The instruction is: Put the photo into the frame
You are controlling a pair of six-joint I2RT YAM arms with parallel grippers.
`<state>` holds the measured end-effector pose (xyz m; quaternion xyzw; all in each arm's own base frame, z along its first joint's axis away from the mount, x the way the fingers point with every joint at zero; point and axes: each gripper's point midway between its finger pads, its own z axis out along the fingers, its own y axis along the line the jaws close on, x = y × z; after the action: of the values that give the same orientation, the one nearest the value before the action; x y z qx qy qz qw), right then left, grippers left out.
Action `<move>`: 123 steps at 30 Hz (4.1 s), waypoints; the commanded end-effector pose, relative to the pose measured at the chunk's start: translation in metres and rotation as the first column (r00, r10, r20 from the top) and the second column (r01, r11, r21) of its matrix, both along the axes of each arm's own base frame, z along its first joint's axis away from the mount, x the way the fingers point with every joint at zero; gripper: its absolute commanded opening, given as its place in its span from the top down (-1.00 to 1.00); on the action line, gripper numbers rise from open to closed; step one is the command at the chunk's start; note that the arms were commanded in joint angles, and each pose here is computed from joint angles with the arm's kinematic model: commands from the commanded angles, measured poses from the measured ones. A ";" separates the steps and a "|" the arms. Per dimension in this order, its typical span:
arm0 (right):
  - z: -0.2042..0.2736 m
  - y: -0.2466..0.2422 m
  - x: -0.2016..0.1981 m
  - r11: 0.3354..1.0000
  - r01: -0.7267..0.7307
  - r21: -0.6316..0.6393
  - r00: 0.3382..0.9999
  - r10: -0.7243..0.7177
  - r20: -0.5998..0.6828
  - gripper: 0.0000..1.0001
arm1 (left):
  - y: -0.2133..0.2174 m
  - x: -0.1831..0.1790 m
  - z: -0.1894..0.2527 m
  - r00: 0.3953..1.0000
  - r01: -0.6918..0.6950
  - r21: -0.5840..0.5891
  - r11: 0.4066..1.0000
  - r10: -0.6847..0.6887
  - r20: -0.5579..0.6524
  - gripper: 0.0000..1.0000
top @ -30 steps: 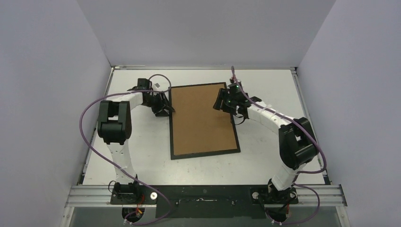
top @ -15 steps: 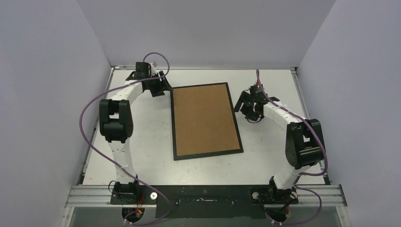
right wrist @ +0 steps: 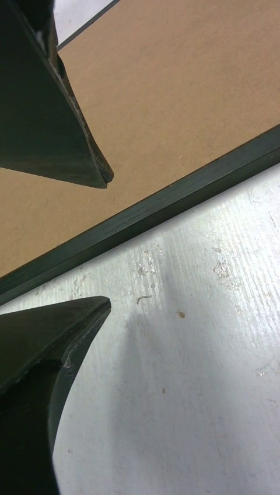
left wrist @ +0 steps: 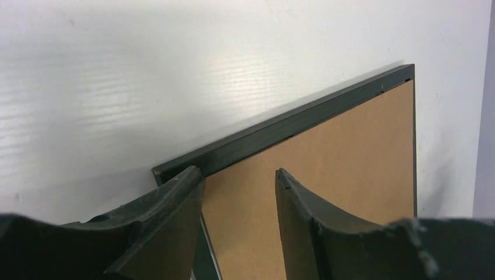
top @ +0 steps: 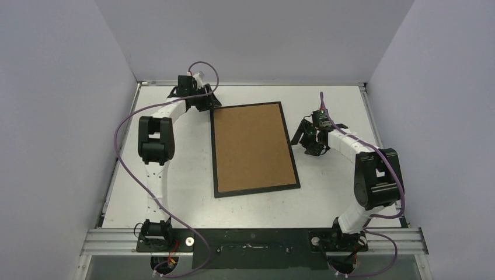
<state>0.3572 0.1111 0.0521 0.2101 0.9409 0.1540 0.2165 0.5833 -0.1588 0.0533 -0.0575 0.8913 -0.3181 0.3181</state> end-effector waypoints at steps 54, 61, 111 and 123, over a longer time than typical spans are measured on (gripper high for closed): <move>0.007 0.011 -0.124 0.800 -0.561 -0.214 0.828 0.533 -0.176 -0.63 | 0.022 -0.182 0.021 0.965 -0.053 0.190 0.980 0.099 -0.244 -0.32; 0.001 0.014 -0.147 0.745 -0.642 -0.184 0.766 0.609 -0.207 -0.63 | 0.012 -0.205 0.006 0.956 -0.012 0.141 0.990 0.052 -0.289 -0.33; -0.005 0.032 -0.109 0.782 -0.468 -0.411 0.840 0.538 0.067 -0.43 | 0.004 -0.207 0.000 0.958 0.016 0.091 0.996 0.011 -0.286 -0.42; 0.001 0.051 -0.090 0.789 -0.400 -0.466 0.806 0.545 0.230 -0.46 | 0.003 -0.201 0.008 0.962 0.020 0.088 0.996 0.004 -0.274 -0.43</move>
<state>0.2441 0.1529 0.0351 -0.1352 0.9429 0.0410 0.3017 0.3677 -0.1489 0.0339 -0.0965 0.9517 -0.2456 0.1567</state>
